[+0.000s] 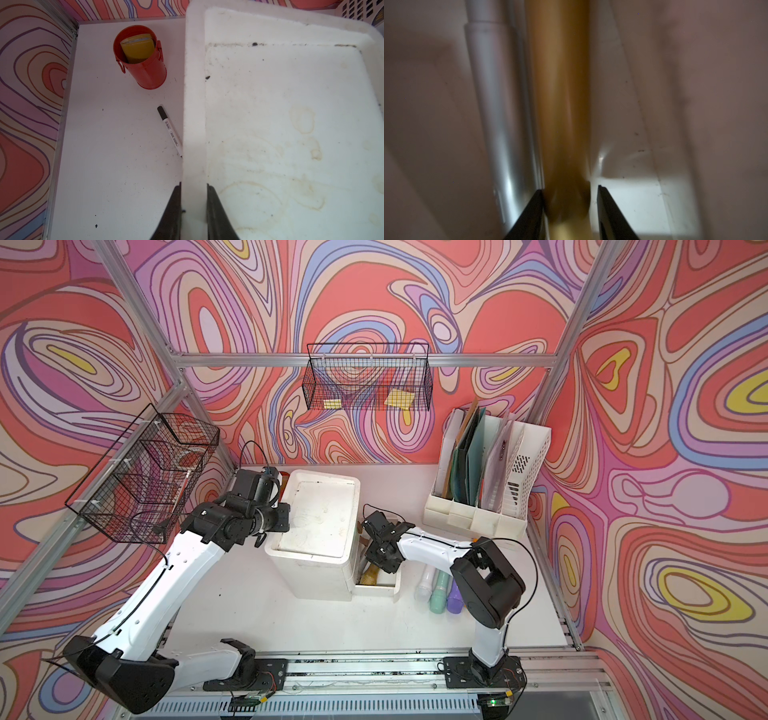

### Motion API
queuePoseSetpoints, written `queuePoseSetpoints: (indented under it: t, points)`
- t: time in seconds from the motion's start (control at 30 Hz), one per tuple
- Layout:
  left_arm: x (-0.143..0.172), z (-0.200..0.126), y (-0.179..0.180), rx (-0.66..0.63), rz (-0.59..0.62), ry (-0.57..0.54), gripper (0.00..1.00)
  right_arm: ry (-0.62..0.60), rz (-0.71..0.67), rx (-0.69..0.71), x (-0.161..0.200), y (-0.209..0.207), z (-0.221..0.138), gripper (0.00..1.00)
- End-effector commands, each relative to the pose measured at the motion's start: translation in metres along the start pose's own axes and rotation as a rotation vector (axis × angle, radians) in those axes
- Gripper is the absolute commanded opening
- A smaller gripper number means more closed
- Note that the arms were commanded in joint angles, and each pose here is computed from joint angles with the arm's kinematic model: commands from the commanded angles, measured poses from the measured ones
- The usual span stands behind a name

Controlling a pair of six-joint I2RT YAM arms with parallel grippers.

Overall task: Take the microphone out of the drawer
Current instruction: Pick up the microphone from the drawer.

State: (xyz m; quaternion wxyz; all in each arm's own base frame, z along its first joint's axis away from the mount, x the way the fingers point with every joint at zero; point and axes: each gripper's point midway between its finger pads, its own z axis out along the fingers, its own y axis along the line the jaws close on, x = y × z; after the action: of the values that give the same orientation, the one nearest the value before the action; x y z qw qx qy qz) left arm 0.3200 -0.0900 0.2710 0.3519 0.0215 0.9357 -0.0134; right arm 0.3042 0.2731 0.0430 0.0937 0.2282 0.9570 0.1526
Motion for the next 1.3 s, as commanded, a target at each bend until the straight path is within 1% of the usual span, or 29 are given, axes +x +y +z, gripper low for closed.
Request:
queuePoseSetpoints:
  t: [0.0, 0.23, 0.3, 0.4, 0.53, 0.87, 1.03, 1.07, 1.27]
  points:
    - [0.019, 0.002, -0.001, 0.001, 0.044, 0.080, 0.00, -0.001, -0.001, 0.042, 0.002, -0.003, 0.010, 0.42]
    - [0.019, 0.002, -0.001, 0.001, 0.042, 0.078, 0.00, 0.013, -0.012, 0.075, 0.009, -0.008, 0.023, 0.42]
    - [0.019, 0.002, -0.001, -0.001, 0.041, 0.078, 0.00, 0.006, -0.012, 0.073, 0.008, -0.007, 0.022, 0.39]
    - [0.019, 0.002, -0.001, 0.000, 0.041, 0.079, 0.00, -0.016, -0.008, 0.059, 0.005, -0.005, 0.017, 0.30]
    - [0.019, 0.002, -0.001, -0.001, 0.042, 0.078, 0.00, -0.056, -0.003, 0.039, -0.002, -0.001, 0.005, 0.22]
    - [0.019, 0.002, -0.001, -0.001, 0.041, 0.080, 0.00, -0.142, -0.016, -0.027, -0.018, 0.017, -0.027, 0.12]
    - [0.019, 0.002, 0.000, -0.002, 0.039, 0.081, 0.00, -0.167, -0.035, -0.039, -0.024, 0.023, -0.033, 0.11]
    - [0.019, 0.001, 0.000, -0.002, 0.039, 0.081, 0.00, -0.181, -0.037, -0.067, -0.026, 0.029, -0.044, 0.11]
    - [0.019, 0.001, -0.001, -0.002, 0.041, 0.080, 0.00, -0.219, -0.063, -0.107, -0.033, 0.040, -0.058, 0.11]
